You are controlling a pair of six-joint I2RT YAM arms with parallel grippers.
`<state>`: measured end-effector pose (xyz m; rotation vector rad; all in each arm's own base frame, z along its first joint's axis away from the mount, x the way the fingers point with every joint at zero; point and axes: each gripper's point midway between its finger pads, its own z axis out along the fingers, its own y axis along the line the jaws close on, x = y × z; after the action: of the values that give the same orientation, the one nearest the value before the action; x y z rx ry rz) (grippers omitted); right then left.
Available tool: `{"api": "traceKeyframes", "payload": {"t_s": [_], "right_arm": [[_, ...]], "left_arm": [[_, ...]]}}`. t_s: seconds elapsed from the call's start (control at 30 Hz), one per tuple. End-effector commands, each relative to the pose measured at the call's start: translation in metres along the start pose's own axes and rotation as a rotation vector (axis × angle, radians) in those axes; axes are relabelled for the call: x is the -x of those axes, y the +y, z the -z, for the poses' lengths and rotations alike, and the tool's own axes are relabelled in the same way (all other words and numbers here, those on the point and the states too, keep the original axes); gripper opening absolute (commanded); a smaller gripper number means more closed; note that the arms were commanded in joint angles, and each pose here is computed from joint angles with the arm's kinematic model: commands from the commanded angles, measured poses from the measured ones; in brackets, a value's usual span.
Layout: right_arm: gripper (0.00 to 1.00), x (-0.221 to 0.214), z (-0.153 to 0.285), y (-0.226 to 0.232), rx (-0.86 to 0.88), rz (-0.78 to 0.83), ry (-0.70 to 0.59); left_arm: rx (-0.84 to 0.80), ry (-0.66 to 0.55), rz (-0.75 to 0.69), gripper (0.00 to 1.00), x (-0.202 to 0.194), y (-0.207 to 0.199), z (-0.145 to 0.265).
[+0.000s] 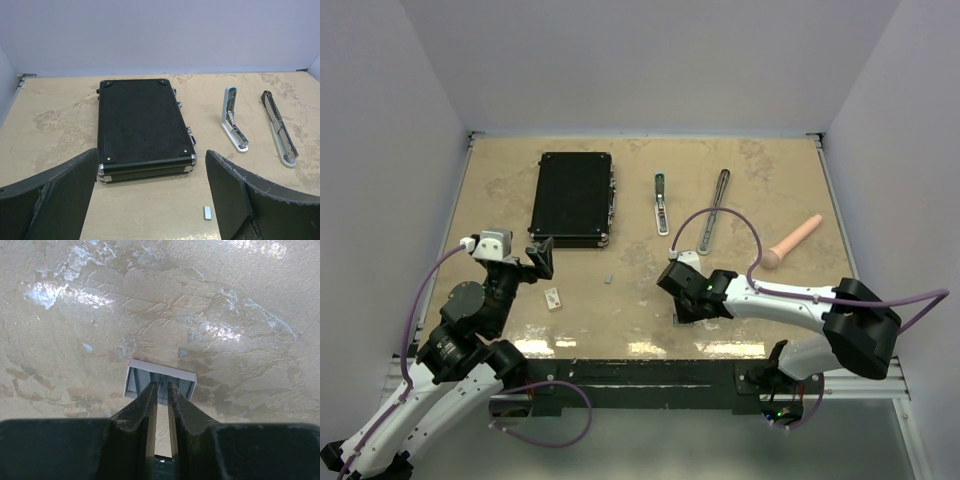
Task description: Unload the staples from the stapler
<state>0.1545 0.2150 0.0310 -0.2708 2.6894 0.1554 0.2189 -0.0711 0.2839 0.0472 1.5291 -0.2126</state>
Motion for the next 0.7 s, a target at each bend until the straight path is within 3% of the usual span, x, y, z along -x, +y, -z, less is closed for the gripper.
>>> {"api": "traceKeyframes", "payload": {"t_s": [0.0, 0.67], "right_arm": [[0.18, 0.018, 0.002, 0.006, -0.005, -0.018, -0.05], [0.16, 0.019, 0.0, 0.016, 0.031, -0.023, -0.042]], "left_arm": [[-0.01, -0.039, 0.03, 0.91, 0.012, -0.002, 0.0], [-0.008, -0.036, 0.027, 0.91, 0.012, -0.002, 0.0]]}}
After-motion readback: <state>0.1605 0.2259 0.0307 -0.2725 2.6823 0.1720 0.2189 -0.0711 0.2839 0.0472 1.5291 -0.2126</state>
